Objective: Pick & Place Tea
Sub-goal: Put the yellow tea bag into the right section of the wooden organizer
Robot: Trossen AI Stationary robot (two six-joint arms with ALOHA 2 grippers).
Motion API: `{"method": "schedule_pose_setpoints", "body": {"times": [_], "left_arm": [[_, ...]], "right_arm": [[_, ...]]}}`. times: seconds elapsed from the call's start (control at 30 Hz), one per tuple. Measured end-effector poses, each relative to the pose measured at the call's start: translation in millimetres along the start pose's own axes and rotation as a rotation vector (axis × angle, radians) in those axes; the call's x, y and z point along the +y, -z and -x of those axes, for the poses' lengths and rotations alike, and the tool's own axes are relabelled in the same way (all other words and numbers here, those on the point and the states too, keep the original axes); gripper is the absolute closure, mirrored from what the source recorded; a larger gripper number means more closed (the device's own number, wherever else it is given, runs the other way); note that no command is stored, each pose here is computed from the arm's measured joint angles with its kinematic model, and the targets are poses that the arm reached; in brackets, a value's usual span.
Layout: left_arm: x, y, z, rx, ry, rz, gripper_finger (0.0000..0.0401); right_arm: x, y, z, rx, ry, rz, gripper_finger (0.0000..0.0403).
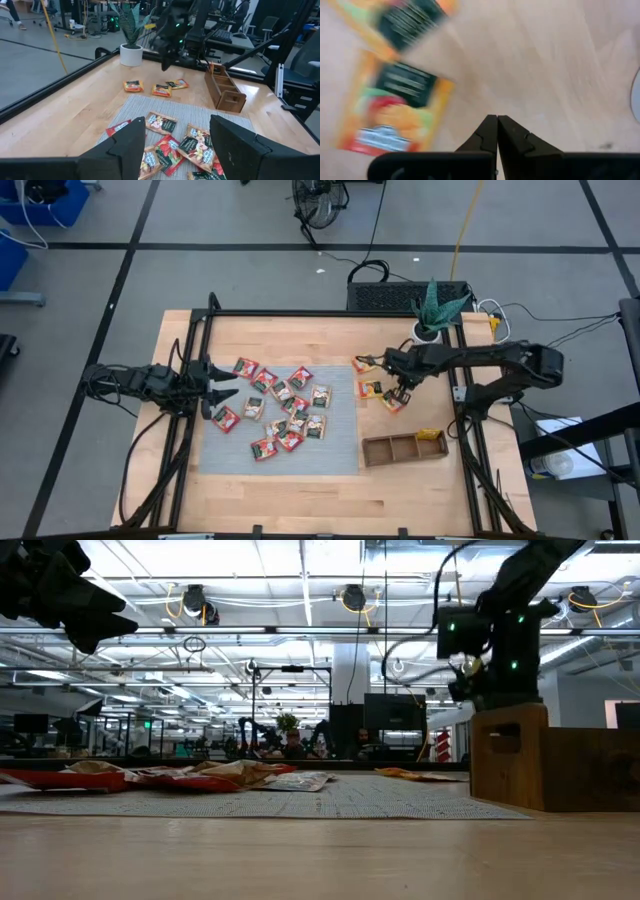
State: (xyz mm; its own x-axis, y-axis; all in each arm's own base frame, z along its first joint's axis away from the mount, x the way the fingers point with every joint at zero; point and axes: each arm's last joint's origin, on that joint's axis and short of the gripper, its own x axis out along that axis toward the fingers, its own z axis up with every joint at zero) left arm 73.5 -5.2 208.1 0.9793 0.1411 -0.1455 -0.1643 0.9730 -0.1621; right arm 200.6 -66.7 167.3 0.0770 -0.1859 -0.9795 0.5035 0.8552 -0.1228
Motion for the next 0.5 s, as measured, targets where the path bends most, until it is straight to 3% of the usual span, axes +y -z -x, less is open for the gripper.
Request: {"method": "schedule_pose_setpoints", "body": {"times": [0.17,0.27,0.37,0.5], "left_arm": [[0,0,0,0.000,0.000,0.000,0.0178],[0,0,0,0.000,0.000,0.000,0.0178],[0,0,0,0.000,0.000,0.000,0.0178],[0,0,0,0.000,0.000,0.000,0.0178]], "right_arm": [[37,10,29,-0.187,-0.097,0.051,0.0402],[62,13,38,-0.283,-0.182,0.108,0.0382],[81,15,40,-0.320,-0.280,0.166,0.0333],[93,16,36,-0.295,-0.337,0.203,0.0236]]}}
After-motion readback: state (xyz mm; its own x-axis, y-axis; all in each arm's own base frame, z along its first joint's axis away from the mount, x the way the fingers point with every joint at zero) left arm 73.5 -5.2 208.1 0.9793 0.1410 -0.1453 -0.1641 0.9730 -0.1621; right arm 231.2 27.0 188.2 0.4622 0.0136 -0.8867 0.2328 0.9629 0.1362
